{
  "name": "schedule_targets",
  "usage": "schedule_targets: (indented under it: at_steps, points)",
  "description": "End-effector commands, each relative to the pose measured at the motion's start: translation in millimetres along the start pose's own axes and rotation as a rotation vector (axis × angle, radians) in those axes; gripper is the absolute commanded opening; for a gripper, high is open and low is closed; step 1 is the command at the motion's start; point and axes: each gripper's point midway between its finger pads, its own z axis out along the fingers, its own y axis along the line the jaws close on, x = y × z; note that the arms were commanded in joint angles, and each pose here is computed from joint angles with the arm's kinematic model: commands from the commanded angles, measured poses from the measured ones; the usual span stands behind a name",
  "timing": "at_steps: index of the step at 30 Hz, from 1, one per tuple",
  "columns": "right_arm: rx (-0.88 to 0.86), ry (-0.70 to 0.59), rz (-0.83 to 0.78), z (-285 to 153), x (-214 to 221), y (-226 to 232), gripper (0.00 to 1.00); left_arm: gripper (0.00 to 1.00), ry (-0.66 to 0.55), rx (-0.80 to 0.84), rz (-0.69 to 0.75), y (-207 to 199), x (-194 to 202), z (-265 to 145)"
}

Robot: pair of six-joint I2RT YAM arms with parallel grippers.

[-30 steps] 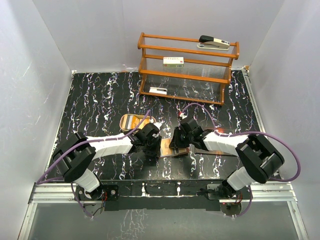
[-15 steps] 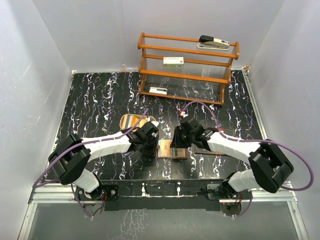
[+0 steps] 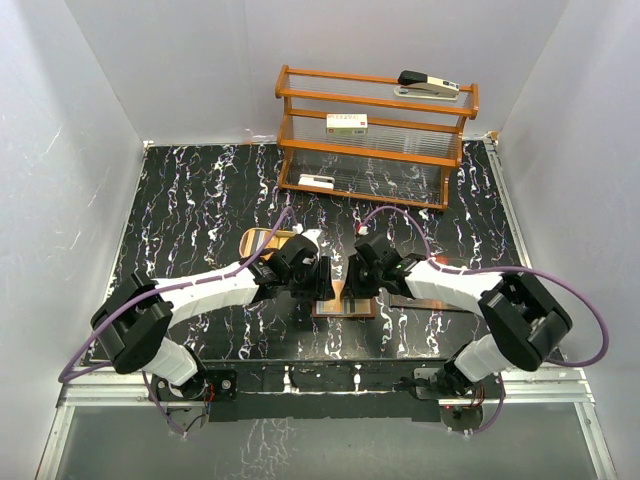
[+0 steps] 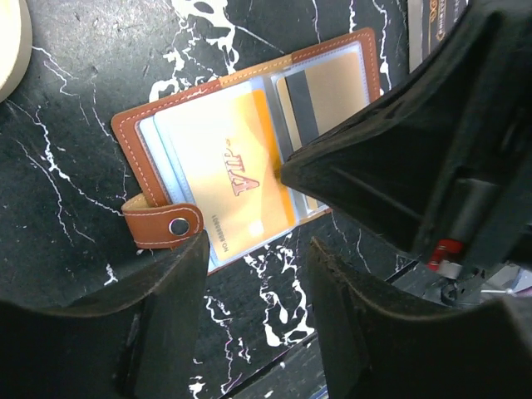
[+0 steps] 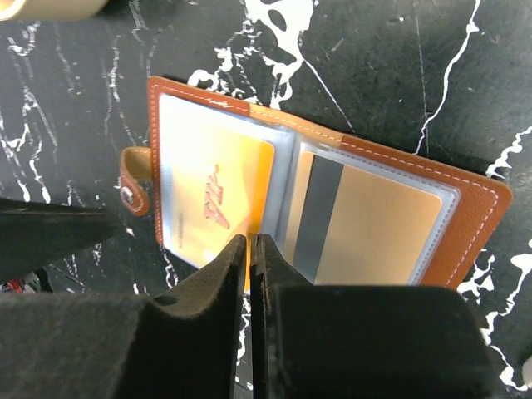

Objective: Put the credit cards into the card holder
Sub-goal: Turn over the card slot in the card holder.

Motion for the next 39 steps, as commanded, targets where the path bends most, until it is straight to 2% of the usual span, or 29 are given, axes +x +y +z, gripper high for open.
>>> schedule_targets:
  at_steps: [1,9,27,35,39]
  points:
    - [0.014,-0.023,0.007,11,-4,-4,0.05,0.51,-0.077,0.032,-0.049,-7,-12,-5]
    - [0.135,-0.006,0.04,17,18,-42,0.0,0.57,-0.068,-0.035,-0.051,5,-10,5]
    - [0.112,0.01,0.048,23,26,-43,0.0,0.54,-0.079,0.013,-0.042,0,-11,19]
    - [0.107,0.014,0.052,24,28,-44,0.0,0.53,-0.077,0.079,-0.037,-15,-17,21]
    - [0.091,-0.014,0.04,19,22,-39,0.0,0.53,-0.079,0.162,-0.054,-34,-22,15]
